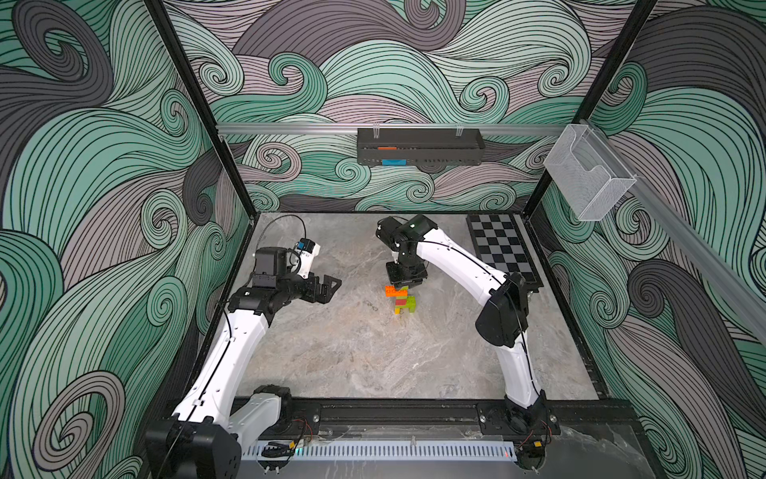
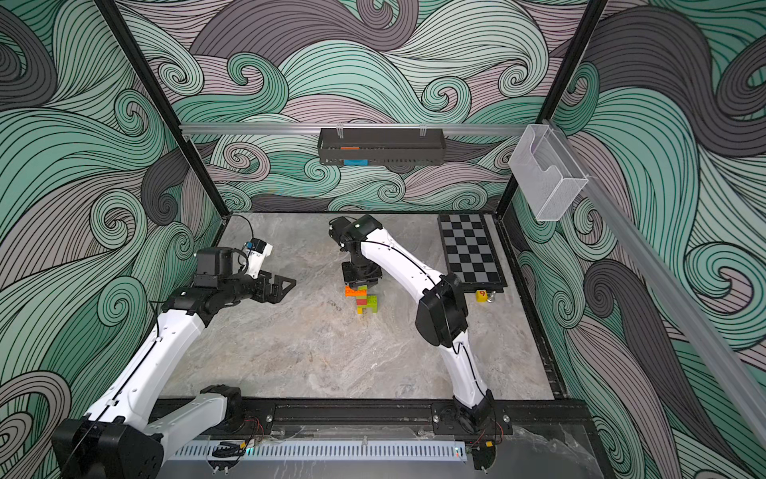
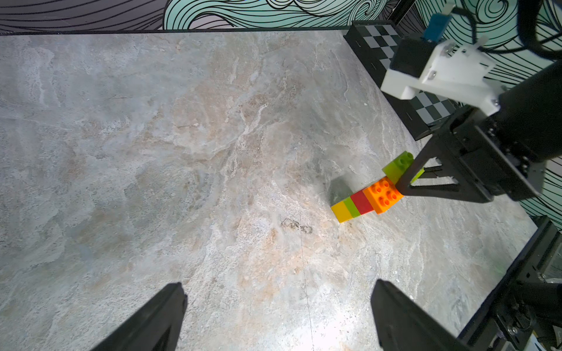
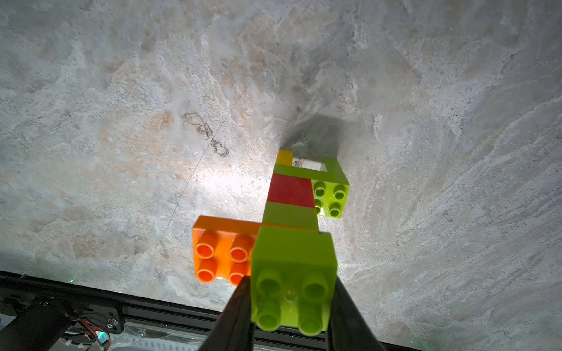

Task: Assemble a giraffe with lego
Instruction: Assemble the lego brick with the lego brick.

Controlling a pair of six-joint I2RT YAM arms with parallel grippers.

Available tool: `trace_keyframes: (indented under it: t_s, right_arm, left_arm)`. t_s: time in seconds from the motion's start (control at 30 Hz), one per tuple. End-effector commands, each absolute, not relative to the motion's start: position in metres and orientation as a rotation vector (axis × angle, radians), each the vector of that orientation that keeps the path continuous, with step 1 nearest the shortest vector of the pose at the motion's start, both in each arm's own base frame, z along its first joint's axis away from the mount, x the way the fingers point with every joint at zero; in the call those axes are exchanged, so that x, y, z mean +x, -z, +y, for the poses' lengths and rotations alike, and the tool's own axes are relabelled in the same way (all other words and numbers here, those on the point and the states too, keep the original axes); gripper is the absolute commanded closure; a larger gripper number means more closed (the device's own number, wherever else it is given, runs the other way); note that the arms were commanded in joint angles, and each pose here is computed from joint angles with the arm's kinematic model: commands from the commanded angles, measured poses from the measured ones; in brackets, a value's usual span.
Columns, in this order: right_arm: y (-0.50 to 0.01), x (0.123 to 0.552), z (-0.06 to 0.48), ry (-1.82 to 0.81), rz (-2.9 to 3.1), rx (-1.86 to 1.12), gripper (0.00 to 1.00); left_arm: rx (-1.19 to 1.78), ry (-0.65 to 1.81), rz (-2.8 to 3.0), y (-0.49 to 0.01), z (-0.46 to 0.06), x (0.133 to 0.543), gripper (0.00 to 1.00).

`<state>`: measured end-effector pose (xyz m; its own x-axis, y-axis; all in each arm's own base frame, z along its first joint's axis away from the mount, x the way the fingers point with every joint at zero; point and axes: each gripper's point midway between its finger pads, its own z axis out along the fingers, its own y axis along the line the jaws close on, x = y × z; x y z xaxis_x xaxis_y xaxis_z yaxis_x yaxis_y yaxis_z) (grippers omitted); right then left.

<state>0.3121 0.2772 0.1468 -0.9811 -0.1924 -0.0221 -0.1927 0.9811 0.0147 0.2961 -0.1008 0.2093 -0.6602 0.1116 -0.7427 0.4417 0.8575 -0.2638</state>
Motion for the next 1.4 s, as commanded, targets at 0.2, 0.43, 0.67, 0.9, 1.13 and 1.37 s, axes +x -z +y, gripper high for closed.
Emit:
trace_keyframes:
  t_s: [0.2,0.43,0.67,0.9,1.13,1.37]
  right_arm:
    - [-0.155,0.297,0.272,-0.051,3.137,-0.275,0.85]
    - [-0.144,0.296,0.273,-0.049,3.154,-0.262,0.82]
    - [-0.134,0.292,0.274,-0.058,3.175,-0.274,0.68]
    - [-0.140,0.294,0.275,-0.073,3.154,-0.280,0.57]
    - [-0.152,0.296,0.275,-0.102,3.123,-0.292,0.49]
    - [-0.176,0.299,0.275,-0.137,3.064,-0.308,0.44]
  left_arm:
    - [0.428,0.562,2.255,-0.212,-0.105,0.295,0.01]
    - [0.432,0.560,2.253,-0.212,-0.105,0.295,0.01]
    - [0.433,0.559,2.253,-0.211,-0.105,0.295,0.01]
    - [0.433,0.557,2.252,-0.212,-0.105,0.295,0.01]
    - [0.431,0.556,2.255,-0.210,-0.104,0.295,0.01]
    - [0.431,0.556,2.256,-0.210,-0.104,0.295,0.01]
